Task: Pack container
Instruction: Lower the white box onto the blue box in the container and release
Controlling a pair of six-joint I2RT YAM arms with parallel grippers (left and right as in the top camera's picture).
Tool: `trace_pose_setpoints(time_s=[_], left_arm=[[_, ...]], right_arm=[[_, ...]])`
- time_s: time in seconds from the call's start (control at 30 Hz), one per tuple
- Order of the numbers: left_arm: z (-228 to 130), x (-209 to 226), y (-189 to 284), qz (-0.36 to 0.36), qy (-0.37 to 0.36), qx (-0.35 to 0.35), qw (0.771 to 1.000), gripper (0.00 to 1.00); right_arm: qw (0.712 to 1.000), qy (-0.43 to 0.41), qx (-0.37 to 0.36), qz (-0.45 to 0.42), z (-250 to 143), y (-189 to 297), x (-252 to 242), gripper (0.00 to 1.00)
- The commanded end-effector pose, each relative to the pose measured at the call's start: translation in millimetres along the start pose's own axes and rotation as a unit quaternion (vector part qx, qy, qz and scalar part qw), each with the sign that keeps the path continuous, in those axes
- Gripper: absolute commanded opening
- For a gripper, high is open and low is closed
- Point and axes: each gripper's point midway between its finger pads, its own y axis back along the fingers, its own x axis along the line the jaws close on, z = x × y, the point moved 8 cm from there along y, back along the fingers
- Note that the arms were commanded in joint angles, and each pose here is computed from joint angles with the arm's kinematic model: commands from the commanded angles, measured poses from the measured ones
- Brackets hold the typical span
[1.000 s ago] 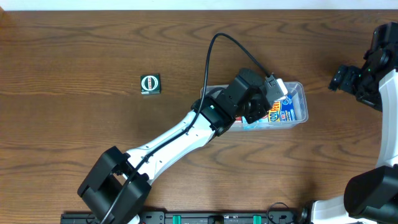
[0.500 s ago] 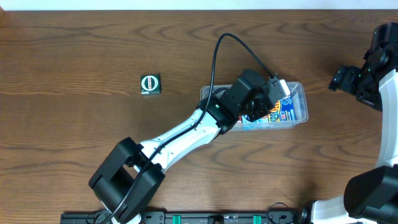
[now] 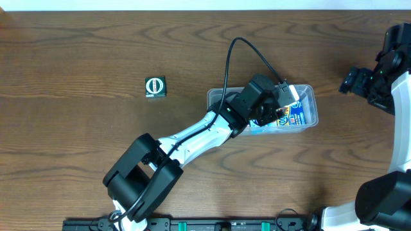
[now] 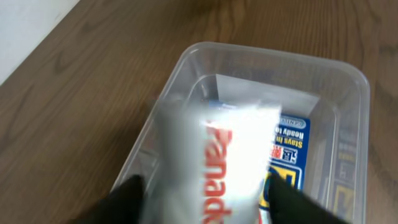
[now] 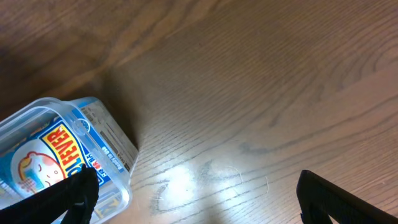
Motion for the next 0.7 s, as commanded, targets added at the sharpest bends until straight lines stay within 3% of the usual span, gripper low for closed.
trace_pose_setpoints(time_s=[0.0,0.3,0.37,0.53,0.67], left_arm=[[6.3,-1.2,-1.5,-0.003,-0.004,-0.009,1.0,0.74],[11.3,-4.9,1.6,-0.006,-0.006,-0.014,1.0,0.74],[14.7,-4.4,5.2,-0.004,-0.006,-0.017,1.0,0.68],[22.7,-3.2,13.4,-0.001,0.007,-0.028,1.0,0.31],[31.7,-2.1,24.5,-0.001,0.074,-0.034,0.997,0.24]], right_arm=[[1.0,0.002,-0.001,-0.003,0.4,0.4,-3.1,0.99],[1.0,0.002,-0.001,-0.003,0.4,0.4,-3.1,0.99],[1.0,0.002,-0.001,-0.003,0.4,0.4,-3.1,0.99],[1.0,0.002,-0.001,-0.003,0.4,0.4,-3.1,0.99],[1.0,0.002,-0.001,-0.003,0.4,0.4,-3.1,0.99]])
